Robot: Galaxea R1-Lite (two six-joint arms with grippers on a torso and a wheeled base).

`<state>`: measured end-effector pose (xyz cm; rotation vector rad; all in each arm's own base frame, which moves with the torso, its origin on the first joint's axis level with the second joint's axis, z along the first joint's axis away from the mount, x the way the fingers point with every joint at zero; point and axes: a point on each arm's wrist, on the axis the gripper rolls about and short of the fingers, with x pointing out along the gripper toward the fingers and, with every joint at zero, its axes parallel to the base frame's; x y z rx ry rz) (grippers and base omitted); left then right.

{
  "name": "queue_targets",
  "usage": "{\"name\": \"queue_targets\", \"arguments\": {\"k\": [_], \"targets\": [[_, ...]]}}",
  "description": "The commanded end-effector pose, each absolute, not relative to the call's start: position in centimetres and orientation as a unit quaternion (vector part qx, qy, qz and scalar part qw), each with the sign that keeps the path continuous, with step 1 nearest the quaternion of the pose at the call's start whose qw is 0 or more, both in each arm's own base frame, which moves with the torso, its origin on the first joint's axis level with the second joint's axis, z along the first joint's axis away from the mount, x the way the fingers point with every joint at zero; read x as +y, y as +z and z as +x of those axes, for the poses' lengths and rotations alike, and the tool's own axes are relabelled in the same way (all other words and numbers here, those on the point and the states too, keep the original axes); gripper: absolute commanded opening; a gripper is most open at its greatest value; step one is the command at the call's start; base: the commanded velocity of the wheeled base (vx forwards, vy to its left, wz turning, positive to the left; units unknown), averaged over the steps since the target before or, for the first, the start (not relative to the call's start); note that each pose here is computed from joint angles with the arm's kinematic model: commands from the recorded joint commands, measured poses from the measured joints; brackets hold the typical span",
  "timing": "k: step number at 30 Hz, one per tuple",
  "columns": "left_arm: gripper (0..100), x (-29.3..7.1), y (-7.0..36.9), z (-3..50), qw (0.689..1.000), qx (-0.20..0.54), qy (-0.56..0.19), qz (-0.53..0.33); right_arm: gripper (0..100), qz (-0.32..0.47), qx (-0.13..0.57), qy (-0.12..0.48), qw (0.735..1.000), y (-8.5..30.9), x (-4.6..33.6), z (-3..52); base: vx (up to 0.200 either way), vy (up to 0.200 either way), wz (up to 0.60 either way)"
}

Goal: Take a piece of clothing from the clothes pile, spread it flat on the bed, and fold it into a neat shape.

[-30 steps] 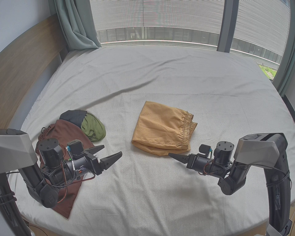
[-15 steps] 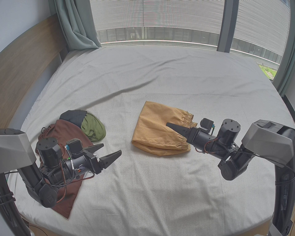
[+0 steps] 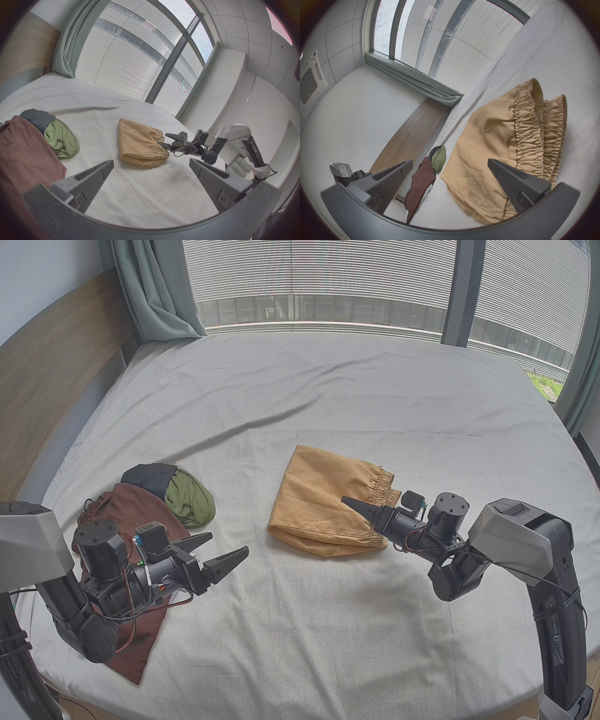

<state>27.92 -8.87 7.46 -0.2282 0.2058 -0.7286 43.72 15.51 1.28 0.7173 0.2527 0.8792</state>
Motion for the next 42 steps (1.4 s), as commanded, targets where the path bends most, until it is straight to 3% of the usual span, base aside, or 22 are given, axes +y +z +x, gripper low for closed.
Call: {"name": "queue_targets", "arguments": {"k": [1,7,10,11,12,17,25,30,36,42], "targets": [[100,-9.0,7.4,27.9,0.922,0.101,-0.356,-0.111,100,0.34,0.13,0.41,0.836,0.0,15.4,43.9,0.0,0.0,0.0],[100,-9.2,7.9,27.5,0.92,0.094,-0.363,-0.11,100,0.337,0.103,0.419,0.837,2.8,15.3,43.5,0.0,0.0,0.0],[100,-10.2,9.7,26.0,0.911,0.073,-0.391,-0.107,100,0.322,0.058,0.437,0.838,9.9,14.6,40.5,0.0,0.0,0.0],[100,-10.2,9.7,26.0,0.911,0.073,-0.391,-0.107,100,0.322,0.058,0.437,0.838,9.9,14.6,40.5,0.0,0.0,0.0],[100,-11.0,10.4,24.2,0.894,0.07,-0.431,-0.103,100,0.307,0.035,0.443,0.841,13.0,14.0,38.4,0.0,0.0,0.0],[100,-12.4,12.5,20.9,0.859,0.043,-0.502,-0.092,100,0.25,0.001,0.441,0.862,17.5,11.8,32.6,0.0,0.0,0.0],[100,-12.4,16.8,16.3,0.828,-0.045,-0.552,-0.089,100,0.097,-0.078,0.341,0.932,20.1,7.2,24.3,0.0,0.0,0.0],[100,-10.7,19.4,13.7,0.832,-0.113,-0.534,-0.096,100,0.072,-0.131,0.317,0.937,22.0,4.7,18.2,0.0,0.0,0.0],[100,-8.3,18.5,10.8,0.862,-0.116,-0.482,-0.109,100,0.055,-0.162,0.272,0.947,21.2,2.2,11.9,0.0,0.0,0.0],[100,-6.3,19.0,8.9,0.87,-0.151,-0.456,-0.111,100,0.045,-0.203,0.26,0.943,21.3,1.5,7.1,0.0,0.0,0.0]]}}
